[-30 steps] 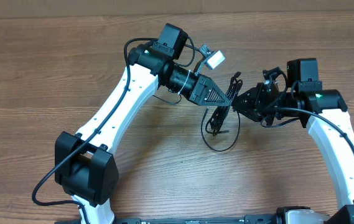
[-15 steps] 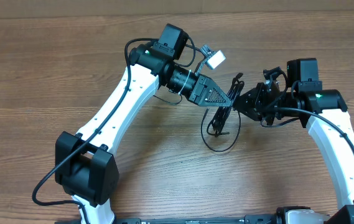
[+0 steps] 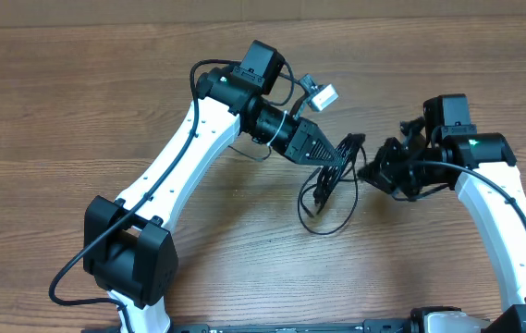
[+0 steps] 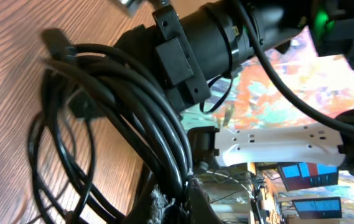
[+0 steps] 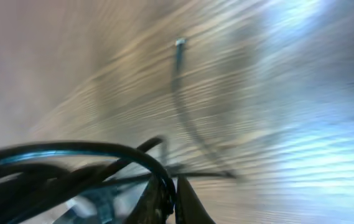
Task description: Untangle cables
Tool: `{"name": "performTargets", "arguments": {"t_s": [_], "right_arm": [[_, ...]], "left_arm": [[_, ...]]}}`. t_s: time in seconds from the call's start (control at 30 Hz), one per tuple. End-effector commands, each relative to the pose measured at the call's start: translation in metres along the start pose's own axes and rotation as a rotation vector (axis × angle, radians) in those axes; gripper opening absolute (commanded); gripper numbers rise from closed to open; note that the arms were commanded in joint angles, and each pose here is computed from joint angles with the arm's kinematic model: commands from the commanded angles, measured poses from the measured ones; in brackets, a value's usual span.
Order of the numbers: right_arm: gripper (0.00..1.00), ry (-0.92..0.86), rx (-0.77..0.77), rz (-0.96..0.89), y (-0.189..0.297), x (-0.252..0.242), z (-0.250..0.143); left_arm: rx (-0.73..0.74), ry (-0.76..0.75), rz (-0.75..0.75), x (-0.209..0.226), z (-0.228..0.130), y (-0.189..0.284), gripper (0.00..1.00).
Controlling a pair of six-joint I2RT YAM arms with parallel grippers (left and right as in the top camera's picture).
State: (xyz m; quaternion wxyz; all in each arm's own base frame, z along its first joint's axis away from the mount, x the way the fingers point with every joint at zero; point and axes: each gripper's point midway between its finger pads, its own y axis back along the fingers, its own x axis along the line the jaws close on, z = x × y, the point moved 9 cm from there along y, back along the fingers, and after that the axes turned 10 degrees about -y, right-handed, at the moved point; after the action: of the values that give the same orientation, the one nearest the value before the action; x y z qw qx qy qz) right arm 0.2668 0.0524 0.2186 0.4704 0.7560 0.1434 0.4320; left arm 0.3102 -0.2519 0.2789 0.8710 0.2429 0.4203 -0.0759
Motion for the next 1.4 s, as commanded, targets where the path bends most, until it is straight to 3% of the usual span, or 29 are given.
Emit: {"name": "performTargets", "arguments": {"t_s": [0.0,0.5,0.57,0.73,0.8,0.93,1.07,1.3,1.37], "right_arm": [[0.04,-0.014,-0.179,-0.223,0.003,-0.020,0.013],[0.11,-0.004,-0.457,-0.464,0.016,-0.037,0.035],[0.16,0.000,-0.505,-0.481,0.019,-0.036,0.039],[0.17,-0.068,-0.677,-0.529,0.028,-0.037,0.051],[0.27,-0.066,-0.717,-0.539,0.031,-0.037,0.054],[0.29,-0.066,-0.753,-0.538,0.033,-0.035,0.058],[0.50,-0.032,-0.606,-0.382,0.020,-0.023,0.052],[0.55,0.258,0.018,0.169,0.001,0.019,0.003],[0.55,0.266,0.093,0.258,0.003,0.026,-0.004]], "left_arm": [[-0.008,-0.061,0.020,-0.004,0.002,0.008,0.04],[0.011,-0.058,0.014,-0.006,-0.004,0.007,0.04],[0.014,-0.052,0.013,-0.006,-0.004,0.007,0.04],[0.032,-0.047,0.006,-0.008,-0.010,0.008,0.04],[0.040,-0.046,0.004,-0.008,-0.011,0.008,0.04],[0.052,-0.038,0.014,-0.008,-0.014,0.008,0.04],[0.059,-0.040,0.031,-0.006,-0.014,0.008,0.04],[0.023,-0.046,0.050,-0.002,-0.005,0.008,0.04],[0.001,-0.025,0.058,-0.001,0.001,0.008,0.04]]}}
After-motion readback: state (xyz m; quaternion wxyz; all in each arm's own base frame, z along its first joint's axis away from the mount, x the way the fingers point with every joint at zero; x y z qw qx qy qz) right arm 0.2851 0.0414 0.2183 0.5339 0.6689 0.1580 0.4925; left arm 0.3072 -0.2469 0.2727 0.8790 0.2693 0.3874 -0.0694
